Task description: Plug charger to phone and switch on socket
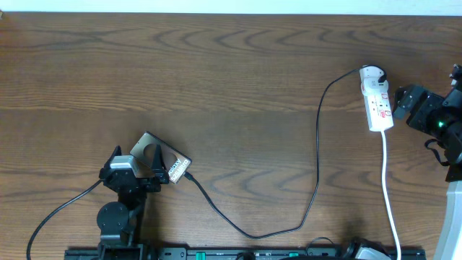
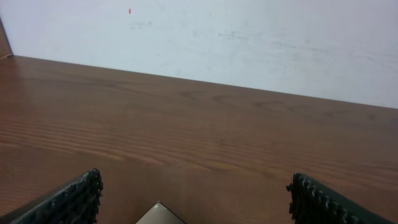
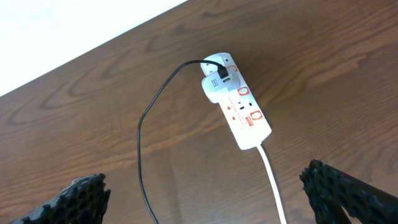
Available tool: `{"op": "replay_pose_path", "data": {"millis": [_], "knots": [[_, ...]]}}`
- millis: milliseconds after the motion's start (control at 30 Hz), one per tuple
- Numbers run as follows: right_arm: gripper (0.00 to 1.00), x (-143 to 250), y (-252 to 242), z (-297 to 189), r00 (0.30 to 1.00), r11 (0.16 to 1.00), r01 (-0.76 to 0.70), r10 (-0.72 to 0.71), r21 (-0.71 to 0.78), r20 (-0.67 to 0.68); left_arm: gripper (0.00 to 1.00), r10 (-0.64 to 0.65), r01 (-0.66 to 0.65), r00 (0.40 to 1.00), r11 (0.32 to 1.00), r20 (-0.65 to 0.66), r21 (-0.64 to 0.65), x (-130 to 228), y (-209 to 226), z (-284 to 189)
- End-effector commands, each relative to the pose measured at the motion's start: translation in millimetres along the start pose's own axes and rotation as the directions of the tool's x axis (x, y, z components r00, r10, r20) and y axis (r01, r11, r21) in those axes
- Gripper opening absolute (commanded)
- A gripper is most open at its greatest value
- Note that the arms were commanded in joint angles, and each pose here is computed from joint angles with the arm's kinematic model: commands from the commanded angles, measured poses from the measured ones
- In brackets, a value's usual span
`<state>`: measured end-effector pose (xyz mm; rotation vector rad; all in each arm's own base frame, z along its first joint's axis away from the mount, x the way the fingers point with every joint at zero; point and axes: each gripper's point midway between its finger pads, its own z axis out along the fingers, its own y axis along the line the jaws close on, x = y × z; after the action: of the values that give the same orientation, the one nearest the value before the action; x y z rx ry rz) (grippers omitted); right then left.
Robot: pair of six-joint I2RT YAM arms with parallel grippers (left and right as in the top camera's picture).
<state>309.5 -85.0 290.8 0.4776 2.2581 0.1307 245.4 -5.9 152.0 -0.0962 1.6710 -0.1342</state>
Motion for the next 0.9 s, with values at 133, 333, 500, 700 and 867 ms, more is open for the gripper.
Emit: {"op": "replay_pose_path", "data": {"millis": [133, 333, 500, 700, 867], "knots": [[0.99, 0.3, -1.8, -0.4, 1.000, 1.000, -0.010, 0.010, 0.007, 0.000, 0.94, 0.014, -0.013, 0.999, 1.000, -0.050, 0.028, 13.9, -3.5, -0.1], [0.99, 0.3, -1.8, -0.4, 1.000, 1.000, -0.010, 0.010, 0.007, 0.000, 0.94, 0.014, -0.013, 0.999, 1.000, -0.050, 0.028, 13.9, -3.5, -0.1], [0.99, 0.2, -1.7, -0.4, 1.000, 1.000, -0.010, 0.010, 0.007, 0.001, 0.94, 0.014, -0.013, 0.999, 1.000, -0.050, 0.028, 14.0, -3.4, -0.1], [0.99, -1.6, -4.8, -5.8, 1.000, 0.999, -0.006, 0.006, 0.032, 0.021, 0.94, 0.014, -0.013, 0.999, 1.000, -0.050, 0.028, 13.9, -3.5, -0.1], [0.99, -1.7, 9.5, -5.3, 0.994, 0.999, 0.043, -0.042, -0.007, 0.096, 0.94, 0.014, -0.013, 0.999, 1.000, -0.050, 0.028, 14.0, -3.4, -0.1]]}}
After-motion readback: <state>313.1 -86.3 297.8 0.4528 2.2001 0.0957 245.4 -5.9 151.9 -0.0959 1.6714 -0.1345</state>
